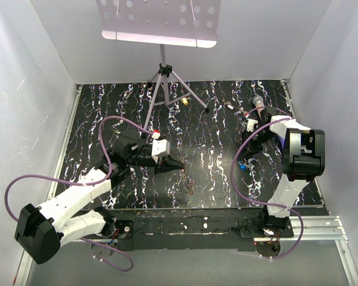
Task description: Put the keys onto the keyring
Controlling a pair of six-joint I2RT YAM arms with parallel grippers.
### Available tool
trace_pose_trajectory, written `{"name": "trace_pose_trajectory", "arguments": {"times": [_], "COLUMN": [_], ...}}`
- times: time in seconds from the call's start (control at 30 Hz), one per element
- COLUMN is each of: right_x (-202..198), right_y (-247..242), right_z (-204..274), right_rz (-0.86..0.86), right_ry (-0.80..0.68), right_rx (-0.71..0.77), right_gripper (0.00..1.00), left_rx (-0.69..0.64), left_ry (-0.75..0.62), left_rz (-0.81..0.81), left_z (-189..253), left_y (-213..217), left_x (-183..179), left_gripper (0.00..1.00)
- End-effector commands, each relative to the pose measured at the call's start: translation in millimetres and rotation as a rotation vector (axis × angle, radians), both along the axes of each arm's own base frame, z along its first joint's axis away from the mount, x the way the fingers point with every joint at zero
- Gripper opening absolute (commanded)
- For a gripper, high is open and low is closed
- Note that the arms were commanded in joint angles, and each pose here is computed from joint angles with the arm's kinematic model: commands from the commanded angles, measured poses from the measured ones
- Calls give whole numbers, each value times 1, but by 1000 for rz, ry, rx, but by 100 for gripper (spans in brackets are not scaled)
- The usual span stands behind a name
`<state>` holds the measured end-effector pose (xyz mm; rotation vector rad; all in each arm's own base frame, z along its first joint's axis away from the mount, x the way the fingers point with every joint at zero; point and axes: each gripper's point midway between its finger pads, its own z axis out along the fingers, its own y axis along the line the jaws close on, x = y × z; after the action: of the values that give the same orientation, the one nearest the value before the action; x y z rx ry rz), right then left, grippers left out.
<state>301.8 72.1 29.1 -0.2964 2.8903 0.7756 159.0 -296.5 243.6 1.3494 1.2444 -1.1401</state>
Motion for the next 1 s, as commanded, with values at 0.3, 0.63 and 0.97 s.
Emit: {"name": "trace_pose_trajectory", "arguments": {"times": [0.3,0.63,0.97], "right_x": [5,5,4], "right_y": [0,0,0], "right_z": [4,3,2], "right_rz": [28,38,43], "right_ry": [-3,-2,3], "right_rx": [-21,-35,-47], "right_gripper": [22,20,14], "left_rx": [-41,-42,-40], "left_ry": [-63,-65,-64], "left_rz": [-9,-13,-8], "left_z": [23,23,23], "left_y": [-1,-2,-1], "left_x": [2,1,2], "left_gripper": [0,0,0]}}
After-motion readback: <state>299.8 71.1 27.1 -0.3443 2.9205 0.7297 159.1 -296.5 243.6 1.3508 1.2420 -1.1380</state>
